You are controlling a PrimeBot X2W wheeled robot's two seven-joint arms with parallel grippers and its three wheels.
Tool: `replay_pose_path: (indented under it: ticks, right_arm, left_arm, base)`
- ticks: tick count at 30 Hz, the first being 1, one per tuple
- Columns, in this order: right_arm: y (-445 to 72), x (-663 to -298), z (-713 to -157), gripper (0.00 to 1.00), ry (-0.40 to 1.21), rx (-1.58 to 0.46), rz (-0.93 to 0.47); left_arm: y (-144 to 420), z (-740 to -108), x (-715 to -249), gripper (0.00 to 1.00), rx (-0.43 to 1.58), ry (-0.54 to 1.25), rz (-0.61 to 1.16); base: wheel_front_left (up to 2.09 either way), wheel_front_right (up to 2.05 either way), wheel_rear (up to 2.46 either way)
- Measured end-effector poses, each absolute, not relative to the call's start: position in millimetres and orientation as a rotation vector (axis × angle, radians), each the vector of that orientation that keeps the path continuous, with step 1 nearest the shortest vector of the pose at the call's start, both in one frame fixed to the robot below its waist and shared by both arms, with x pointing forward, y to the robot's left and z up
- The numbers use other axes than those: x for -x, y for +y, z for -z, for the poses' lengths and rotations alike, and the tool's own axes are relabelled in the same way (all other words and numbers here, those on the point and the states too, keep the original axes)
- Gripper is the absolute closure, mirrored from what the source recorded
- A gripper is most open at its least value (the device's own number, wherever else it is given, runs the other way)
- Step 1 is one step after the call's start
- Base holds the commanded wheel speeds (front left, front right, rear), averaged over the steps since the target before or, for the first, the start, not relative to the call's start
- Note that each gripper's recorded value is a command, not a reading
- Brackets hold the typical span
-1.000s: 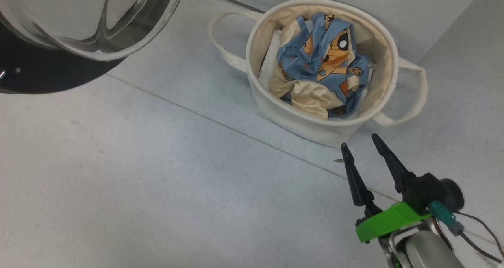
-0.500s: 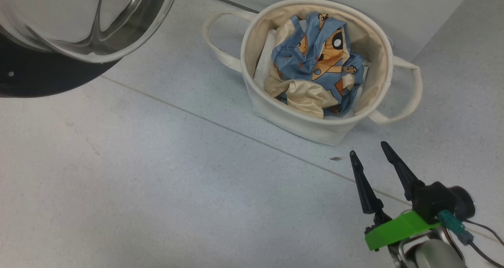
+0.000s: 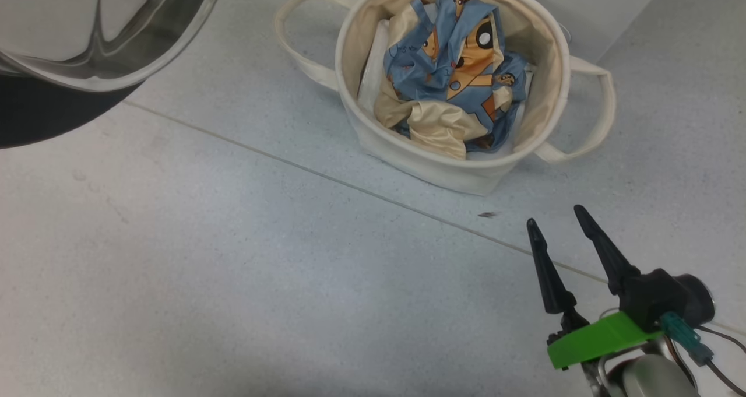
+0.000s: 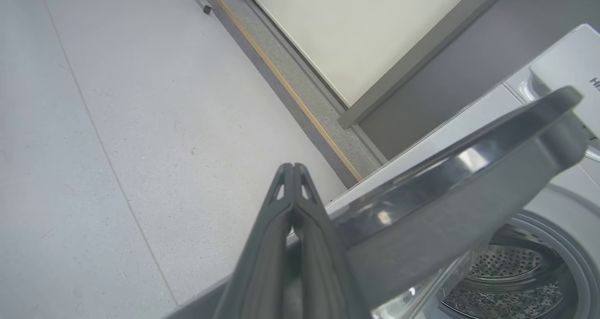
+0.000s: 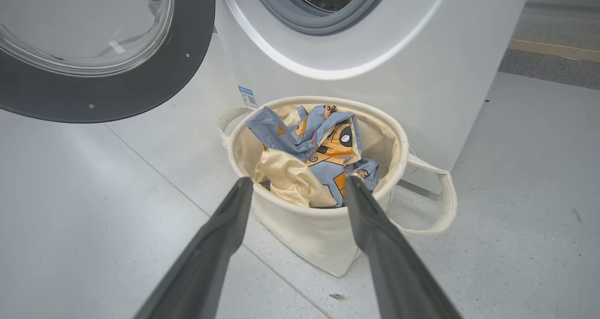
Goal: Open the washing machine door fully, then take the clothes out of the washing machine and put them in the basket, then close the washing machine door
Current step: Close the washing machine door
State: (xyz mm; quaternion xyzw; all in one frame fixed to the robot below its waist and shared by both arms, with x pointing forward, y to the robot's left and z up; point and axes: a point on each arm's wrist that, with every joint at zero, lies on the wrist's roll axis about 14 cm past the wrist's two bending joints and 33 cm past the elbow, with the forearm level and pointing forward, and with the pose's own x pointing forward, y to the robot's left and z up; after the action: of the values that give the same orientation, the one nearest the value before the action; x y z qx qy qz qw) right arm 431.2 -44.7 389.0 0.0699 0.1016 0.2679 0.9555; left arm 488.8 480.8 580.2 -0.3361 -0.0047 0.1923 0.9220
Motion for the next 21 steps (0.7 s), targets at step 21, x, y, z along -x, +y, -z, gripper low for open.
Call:
replay_pose_path:
  ticks: [21]
  right_arm:
    - [-24,-429,-392,0.00,0.201,-0.152,-0.597]
  left_arm:
    - [402,-580,-487,1.00,0.914,0.223,-0.050]
  base:
    - [0.00,0.00,0.00]
